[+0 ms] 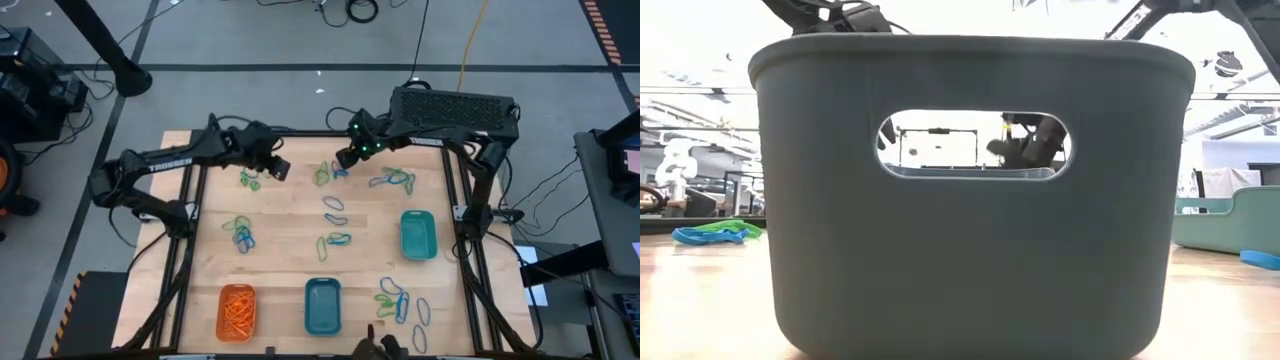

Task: Sort rubber bands into baskets
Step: Put the orange rubber band into the orange bin

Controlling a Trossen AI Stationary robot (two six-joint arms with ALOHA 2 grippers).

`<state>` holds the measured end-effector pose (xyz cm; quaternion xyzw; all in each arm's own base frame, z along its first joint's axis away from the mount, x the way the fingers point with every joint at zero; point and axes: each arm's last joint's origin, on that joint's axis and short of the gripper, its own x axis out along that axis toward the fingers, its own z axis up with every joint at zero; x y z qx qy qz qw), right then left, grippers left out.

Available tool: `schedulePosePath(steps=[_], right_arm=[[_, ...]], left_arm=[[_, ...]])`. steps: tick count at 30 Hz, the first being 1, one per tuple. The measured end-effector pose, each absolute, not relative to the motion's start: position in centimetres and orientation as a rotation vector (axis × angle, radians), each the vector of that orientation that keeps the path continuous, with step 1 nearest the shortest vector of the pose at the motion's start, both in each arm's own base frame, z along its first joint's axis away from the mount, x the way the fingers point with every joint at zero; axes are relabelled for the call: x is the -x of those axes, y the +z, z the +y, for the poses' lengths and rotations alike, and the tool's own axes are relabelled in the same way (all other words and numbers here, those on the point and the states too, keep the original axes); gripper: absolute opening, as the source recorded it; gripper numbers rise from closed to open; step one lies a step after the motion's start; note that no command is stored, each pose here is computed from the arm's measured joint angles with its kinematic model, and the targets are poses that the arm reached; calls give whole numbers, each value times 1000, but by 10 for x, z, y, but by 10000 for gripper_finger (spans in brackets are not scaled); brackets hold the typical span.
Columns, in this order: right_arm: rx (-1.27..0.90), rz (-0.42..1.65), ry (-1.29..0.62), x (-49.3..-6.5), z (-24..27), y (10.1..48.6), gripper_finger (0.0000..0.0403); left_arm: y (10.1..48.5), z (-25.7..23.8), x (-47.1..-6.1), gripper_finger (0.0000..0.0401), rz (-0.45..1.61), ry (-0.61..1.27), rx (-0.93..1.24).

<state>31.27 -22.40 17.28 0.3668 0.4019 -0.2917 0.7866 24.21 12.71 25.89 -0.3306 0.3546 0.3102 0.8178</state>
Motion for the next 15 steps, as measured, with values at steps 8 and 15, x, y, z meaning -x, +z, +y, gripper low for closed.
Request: schedulePosePath(steps=[8, 15], right_arm=[[-874, 874, -692, -323, -227, 142, 185], [-836, 929, -780, -332, -215, 125, 181]], left_arm=[[248, 115, -253, 125, 769, 617, 698], [249, 111, -255, 125, 771, 592, 674]])
